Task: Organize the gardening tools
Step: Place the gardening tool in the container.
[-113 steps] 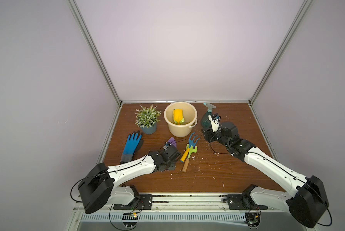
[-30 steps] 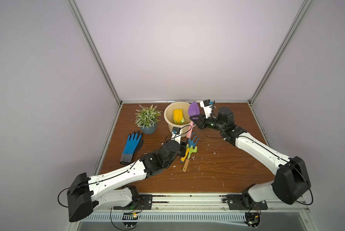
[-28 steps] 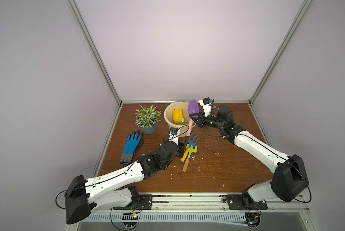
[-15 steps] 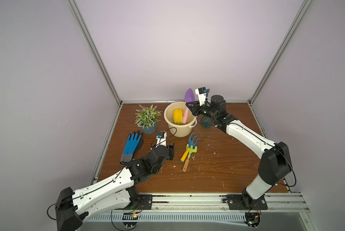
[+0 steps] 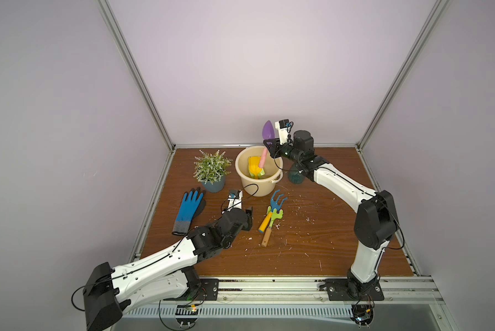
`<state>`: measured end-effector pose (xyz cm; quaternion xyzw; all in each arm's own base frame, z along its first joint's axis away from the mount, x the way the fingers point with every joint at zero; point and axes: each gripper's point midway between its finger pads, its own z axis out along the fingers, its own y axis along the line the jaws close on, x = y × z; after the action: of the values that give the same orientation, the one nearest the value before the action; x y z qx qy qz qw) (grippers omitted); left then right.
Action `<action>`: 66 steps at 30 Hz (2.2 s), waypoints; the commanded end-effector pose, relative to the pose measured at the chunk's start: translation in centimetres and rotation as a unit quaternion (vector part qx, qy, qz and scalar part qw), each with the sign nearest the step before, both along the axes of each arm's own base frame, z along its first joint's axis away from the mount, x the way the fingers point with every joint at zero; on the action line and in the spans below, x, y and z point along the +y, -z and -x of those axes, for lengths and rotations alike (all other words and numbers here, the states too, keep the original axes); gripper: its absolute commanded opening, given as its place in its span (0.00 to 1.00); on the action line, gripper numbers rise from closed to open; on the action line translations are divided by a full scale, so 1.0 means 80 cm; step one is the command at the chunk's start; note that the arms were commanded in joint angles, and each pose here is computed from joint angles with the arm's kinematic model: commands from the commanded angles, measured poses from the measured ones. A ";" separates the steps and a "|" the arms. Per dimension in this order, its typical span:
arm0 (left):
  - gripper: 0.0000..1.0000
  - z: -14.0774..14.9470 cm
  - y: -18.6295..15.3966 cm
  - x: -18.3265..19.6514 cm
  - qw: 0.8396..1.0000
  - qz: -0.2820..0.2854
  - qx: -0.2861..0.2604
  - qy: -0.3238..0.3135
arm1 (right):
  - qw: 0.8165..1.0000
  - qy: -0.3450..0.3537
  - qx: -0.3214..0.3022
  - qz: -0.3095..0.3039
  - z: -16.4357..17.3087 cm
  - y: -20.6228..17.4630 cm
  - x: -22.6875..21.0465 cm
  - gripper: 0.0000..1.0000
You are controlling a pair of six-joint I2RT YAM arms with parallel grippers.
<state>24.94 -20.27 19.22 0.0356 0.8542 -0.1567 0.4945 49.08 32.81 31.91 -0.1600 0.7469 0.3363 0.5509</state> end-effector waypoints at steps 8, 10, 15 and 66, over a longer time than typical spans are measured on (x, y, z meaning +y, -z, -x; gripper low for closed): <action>0.61 -0.006 -0.006 -0.008 1.000 0.011 -0.001 0.004 | 0.999 0.034 -0.035 0.023 -0.029 -0.011 0.005 0.03; 0.62 -0.006 -0.006 -0.007 1.000 0.013 -0.001 0.003 | 0.998 0.037 -0.033 0.025 -0.033 -0.005 0.006 0.03; 0.62 -0.004 -0.002 -0.004 1.000 0.013 0.002 0.000 | 0.998 0.042 -0.026 0.031 -0.039 0.010 0.010 0.03; 0.64 -0.004 0.009 0.003 1.000 0.007 0.008 -0.006 | 0.994 0.052 -0.057 0.071 -0.003 0.086 0.033 0.13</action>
<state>24.90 -20.17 18.21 0.0253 0.8599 -0.1626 0.4832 50.07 34.99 22.83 -0.1698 0.7607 0.2288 0.5833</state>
